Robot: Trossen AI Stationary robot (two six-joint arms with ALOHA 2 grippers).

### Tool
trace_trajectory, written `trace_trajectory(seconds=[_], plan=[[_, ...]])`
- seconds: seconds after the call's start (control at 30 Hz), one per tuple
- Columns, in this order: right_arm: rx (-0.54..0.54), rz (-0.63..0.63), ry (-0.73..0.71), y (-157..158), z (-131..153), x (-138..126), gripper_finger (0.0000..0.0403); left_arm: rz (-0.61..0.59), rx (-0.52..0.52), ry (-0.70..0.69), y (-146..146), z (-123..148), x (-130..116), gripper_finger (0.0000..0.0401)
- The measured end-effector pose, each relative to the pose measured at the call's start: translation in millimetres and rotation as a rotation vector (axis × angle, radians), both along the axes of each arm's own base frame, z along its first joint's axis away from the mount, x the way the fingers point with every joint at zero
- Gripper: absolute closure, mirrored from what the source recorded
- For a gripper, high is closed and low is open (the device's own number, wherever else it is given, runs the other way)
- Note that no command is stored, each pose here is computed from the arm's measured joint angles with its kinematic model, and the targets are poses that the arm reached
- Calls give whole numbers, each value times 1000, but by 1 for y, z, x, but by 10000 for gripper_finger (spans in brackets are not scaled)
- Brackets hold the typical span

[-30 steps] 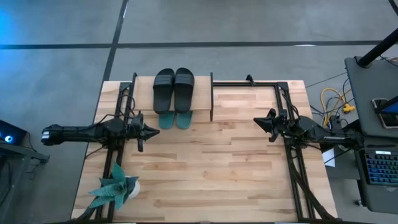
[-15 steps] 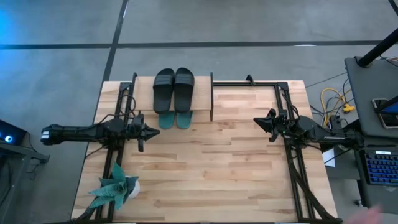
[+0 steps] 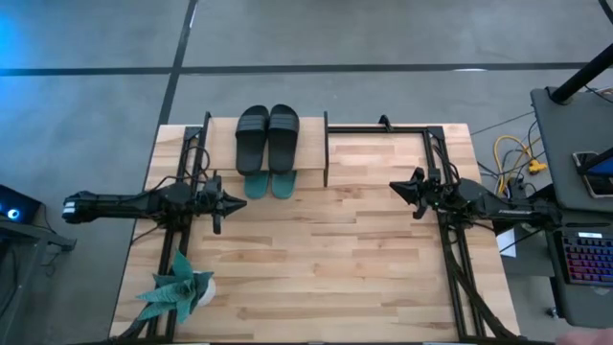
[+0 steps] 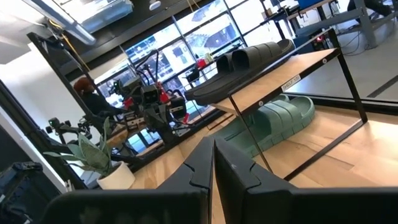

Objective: Pick and place slides into the shelf
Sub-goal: Return to Home Position

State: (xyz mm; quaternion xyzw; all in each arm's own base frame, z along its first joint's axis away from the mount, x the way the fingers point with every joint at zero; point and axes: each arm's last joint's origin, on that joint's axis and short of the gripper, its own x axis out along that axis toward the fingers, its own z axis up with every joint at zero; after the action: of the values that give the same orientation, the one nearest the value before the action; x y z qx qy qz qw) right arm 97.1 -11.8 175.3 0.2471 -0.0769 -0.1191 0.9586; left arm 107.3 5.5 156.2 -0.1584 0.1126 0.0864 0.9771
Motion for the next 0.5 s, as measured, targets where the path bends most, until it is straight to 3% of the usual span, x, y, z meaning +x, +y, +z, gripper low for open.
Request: trace_trajectory(seconds=[0.5], plan=[[0, 0, -4, 0, 0, 0, 394, -1, 0, -2, 0, 0, 0, 401]])
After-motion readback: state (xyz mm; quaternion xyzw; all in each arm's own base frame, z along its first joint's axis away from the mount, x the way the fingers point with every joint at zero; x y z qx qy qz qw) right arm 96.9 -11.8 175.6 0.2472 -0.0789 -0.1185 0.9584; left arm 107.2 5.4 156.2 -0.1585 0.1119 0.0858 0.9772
